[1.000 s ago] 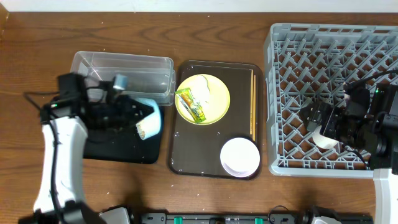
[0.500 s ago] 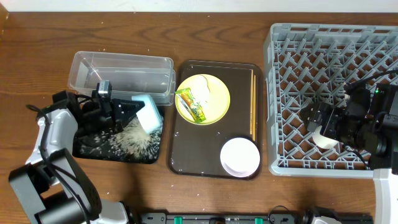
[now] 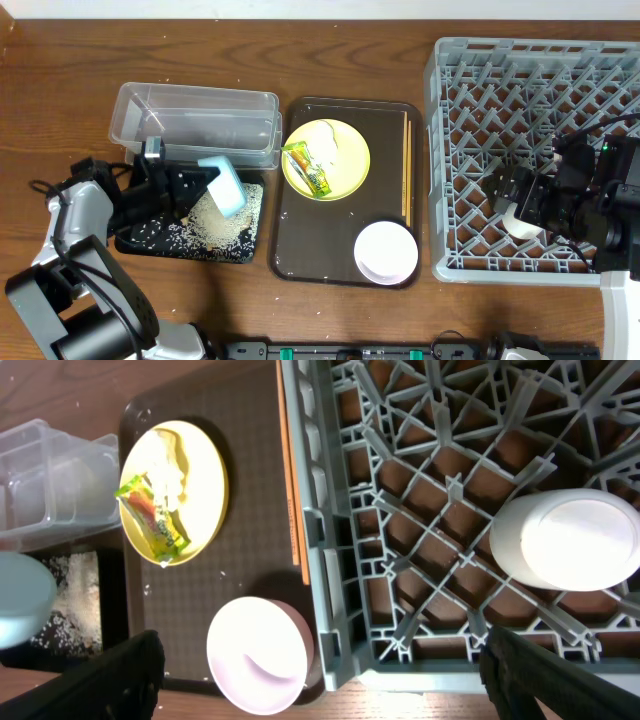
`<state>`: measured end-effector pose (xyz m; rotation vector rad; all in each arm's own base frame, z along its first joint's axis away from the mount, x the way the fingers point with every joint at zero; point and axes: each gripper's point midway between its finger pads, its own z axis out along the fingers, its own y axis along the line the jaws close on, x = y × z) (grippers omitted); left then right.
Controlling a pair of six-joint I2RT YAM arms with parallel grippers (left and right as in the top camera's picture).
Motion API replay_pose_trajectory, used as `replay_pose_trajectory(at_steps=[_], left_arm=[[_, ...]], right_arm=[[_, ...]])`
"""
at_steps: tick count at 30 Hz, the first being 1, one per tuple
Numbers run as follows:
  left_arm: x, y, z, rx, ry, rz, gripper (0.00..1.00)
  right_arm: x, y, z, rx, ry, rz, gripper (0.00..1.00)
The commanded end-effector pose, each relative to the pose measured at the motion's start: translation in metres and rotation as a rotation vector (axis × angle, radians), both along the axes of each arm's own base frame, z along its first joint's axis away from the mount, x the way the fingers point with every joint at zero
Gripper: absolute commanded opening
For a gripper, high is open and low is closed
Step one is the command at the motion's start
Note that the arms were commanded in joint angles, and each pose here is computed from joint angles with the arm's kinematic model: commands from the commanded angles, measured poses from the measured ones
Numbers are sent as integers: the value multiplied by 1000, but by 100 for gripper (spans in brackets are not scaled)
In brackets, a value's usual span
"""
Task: Sort waste into correct bins and load items into the dishwasher rack
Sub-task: 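Tip the blue bowl over the black tray to pour out rice, then set the empty blue bowl back on the brown tray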
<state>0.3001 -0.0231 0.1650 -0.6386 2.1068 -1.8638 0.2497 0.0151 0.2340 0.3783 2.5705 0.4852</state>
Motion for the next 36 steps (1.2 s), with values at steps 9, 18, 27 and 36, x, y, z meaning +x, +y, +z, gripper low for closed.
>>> replay_pose_trajectory(at_steps=[9,18,27,36], left_arm=[[-7,3,11,-86,-43,46,6],[-35,-32,-9,136,48,-148,6],[-60,-81,-37,678,176,-332,6],[-64,-147,-86,1165,114,-377,6]], right_arm=[[0,-1,3,-8,-8,6,99],[0,-2,3,-8,-9,6,99],[2,-2,4,-11,-18,6,99],[2,-2,4,-11,-18,5,99]])
